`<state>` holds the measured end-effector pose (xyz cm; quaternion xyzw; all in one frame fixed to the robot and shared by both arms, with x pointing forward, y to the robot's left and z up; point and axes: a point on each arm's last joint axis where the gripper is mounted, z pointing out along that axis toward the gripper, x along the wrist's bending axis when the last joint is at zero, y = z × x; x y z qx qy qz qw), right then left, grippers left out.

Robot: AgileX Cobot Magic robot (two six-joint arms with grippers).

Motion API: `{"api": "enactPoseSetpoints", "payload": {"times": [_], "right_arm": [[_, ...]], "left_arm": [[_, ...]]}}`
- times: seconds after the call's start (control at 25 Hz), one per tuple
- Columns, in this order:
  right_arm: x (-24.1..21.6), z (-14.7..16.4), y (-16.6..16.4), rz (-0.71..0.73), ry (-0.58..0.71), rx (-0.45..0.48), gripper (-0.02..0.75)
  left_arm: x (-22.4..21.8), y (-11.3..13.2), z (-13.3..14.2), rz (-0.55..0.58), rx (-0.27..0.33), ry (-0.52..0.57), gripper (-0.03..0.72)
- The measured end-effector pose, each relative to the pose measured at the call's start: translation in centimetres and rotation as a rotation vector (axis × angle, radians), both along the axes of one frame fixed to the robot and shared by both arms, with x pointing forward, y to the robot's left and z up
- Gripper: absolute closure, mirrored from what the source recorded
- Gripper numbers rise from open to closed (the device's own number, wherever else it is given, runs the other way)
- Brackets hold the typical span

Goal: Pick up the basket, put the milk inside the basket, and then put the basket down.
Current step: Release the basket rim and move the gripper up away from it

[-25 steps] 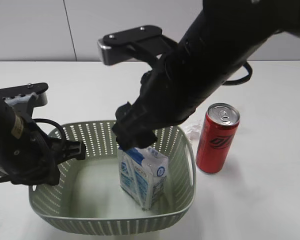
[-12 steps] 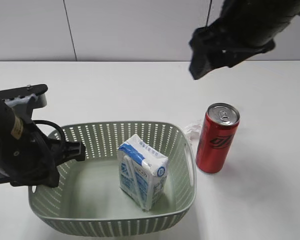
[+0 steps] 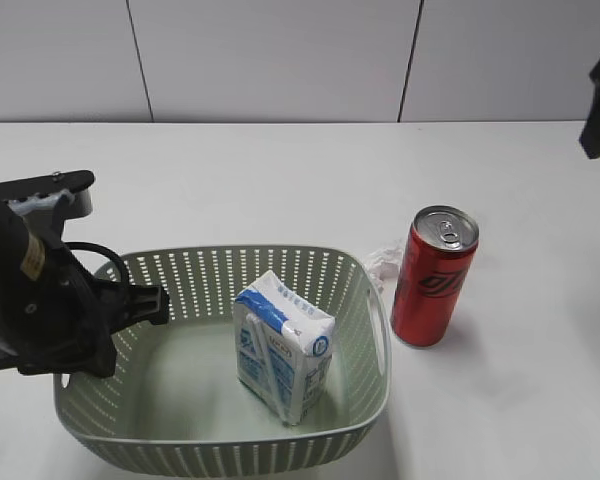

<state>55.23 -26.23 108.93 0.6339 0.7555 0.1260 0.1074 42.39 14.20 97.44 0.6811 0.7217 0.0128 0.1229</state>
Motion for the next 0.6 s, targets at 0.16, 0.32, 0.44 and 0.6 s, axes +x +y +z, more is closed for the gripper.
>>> {"api": "enactPoseSetpoints", "payload": {"times": [0.16, 0.32, 0.44, 0.6], "right_arm": [[-1.3, 1.1, -1.9, -0.05, -0.01, -0.006, 0.146], [-4.2, 2.1, -2.0, -0.054, -0.038, 0.019, 0.146], [-7.1, 2.8, -2.1, -0.054, -0.074, 0.026, 0.146], [-11.4, 3.6, -2.3, -0.053, -0.178, 0.035, 0.146]], "left_arm": [[0.0, 0.0, 0.0, -0.003, 0.002, 0.001, 0.69], [0.2, 0.4, 0.0, 0.004, 0.009, 0.014, 0.69], [0.5, 1.1, -0.1, 0.01, 0.019, 0.023, 0.69], [0.7, 1.3, -0.1, 0.012, 0.02, 0.022, 0.69]]}}
